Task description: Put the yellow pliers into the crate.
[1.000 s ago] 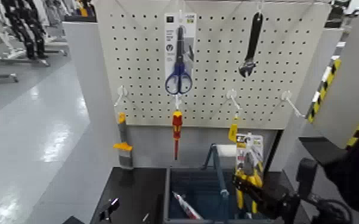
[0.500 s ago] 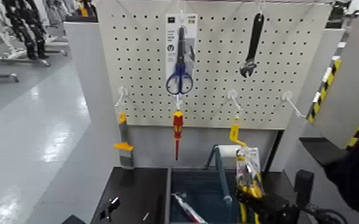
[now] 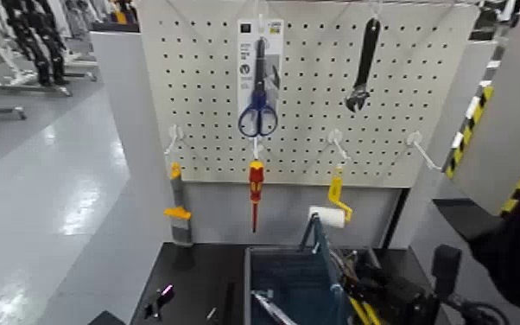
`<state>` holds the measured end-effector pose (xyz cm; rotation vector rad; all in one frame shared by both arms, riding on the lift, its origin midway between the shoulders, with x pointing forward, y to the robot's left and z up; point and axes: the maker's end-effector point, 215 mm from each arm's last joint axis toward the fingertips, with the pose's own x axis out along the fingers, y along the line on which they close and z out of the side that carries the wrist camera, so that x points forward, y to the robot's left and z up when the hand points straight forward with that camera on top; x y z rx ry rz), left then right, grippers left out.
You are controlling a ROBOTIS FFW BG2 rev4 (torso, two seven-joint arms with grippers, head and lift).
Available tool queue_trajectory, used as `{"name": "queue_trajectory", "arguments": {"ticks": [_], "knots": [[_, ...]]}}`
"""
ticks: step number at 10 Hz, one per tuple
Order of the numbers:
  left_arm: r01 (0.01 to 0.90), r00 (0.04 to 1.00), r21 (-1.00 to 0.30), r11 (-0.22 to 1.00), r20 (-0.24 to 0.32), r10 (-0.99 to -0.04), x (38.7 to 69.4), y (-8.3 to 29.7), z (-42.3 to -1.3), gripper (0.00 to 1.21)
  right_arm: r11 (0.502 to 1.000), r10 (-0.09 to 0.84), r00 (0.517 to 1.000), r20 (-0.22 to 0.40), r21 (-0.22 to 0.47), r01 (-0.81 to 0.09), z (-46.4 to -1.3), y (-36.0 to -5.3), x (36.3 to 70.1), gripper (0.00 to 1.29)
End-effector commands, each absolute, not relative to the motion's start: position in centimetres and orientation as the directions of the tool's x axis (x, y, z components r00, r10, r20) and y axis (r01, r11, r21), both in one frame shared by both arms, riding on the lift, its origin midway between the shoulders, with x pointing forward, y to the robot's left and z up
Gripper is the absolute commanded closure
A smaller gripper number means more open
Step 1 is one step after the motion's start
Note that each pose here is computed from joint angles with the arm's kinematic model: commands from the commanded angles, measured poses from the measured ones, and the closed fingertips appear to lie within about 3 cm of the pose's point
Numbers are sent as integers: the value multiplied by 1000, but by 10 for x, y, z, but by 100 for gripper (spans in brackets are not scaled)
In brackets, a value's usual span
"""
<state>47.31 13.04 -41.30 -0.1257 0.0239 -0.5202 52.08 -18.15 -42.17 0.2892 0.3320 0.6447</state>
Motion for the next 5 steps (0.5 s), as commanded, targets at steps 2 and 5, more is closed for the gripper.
{"name": "queue_trajectory", "arguments": {"ticks": [2, 5], "knots": [[494, 868, -127, 860, 9, -497, 473, 130, -413, 11, 763, 628, 755, -189, 344, -548, -411, -180, 525, 5], [495, 867, -126, 859, 10, -498, 473, 130, -413, 11, 767, 624, 765, -156, 308, -563, -388, -180, 529, 5]]}}
